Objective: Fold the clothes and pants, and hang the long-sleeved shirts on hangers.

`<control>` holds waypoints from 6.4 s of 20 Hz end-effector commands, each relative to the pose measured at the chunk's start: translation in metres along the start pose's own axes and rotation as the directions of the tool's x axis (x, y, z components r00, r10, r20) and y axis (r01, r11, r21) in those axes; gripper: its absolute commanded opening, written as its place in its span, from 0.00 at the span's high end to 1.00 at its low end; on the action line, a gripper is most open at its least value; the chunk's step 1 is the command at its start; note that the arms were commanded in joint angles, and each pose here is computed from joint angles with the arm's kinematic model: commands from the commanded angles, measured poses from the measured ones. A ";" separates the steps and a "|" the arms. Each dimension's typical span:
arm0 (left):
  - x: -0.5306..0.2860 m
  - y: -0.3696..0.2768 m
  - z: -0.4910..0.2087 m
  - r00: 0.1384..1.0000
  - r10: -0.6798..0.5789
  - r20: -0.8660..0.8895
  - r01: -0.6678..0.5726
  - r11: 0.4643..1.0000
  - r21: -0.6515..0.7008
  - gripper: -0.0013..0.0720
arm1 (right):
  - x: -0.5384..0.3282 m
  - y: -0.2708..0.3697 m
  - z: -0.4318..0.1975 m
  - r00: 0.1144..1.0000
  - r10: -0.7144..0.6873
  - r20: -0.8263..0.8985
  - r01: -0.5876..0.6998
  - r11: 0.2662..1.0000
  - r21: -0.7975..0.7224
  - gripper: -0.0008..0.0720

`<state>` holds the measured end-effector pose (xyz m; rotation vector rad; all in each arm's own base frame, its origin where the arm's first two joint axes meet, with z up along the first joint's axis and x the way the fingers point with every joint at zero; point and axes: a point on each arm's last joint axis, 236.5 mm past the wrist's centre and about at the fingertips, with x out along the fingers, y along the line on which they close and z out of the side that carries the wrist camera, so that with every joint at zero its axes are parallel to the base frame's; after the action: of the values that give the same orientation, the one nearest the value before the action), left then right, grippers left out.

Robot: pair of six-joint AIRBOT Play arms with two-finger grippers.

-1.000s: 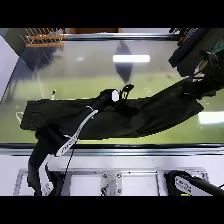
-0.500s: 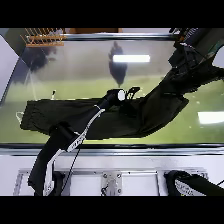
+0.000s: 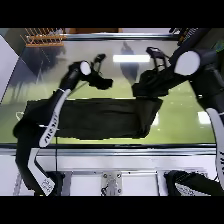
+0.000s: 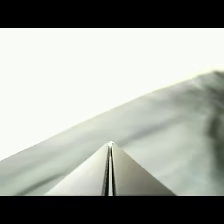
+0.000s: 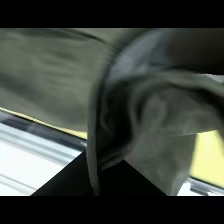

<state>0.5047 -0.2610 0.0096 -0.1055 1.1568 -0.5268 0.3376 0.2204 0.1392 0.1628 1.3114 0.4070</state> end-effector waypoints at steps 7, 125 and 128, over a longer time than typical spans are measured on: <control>-0.178 0.145 0.024 0.960 0.213 0.181 -0.172 0.960 -0.220 0.96 | 0.179 0.138 -0.007 0.976 0.211 -0.056 -0.210 0.977 0.036 0.92; -0.188 0.034 -0.070 0.967 0.083 0.240 -0.054 0.991 -0.125 0.96 | 0.093 -0.104 -0.043 0.986 0.152 0.066 -0.161 0.975 0.151 0.10; -0.170 0.001 -0.090 0.972 0.036 0.233 -0.023 0.998 -0.059 0.96 | 0.111 -0.169 -0.068 0.988 0.134 0.079 -0.154 0.916 0.371 0.00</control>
<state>0.3973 -0.1417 0.1319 -0.2160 0.9406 -0.3910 0.3594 0.1685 0.0114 0.5061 1.2128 0.4435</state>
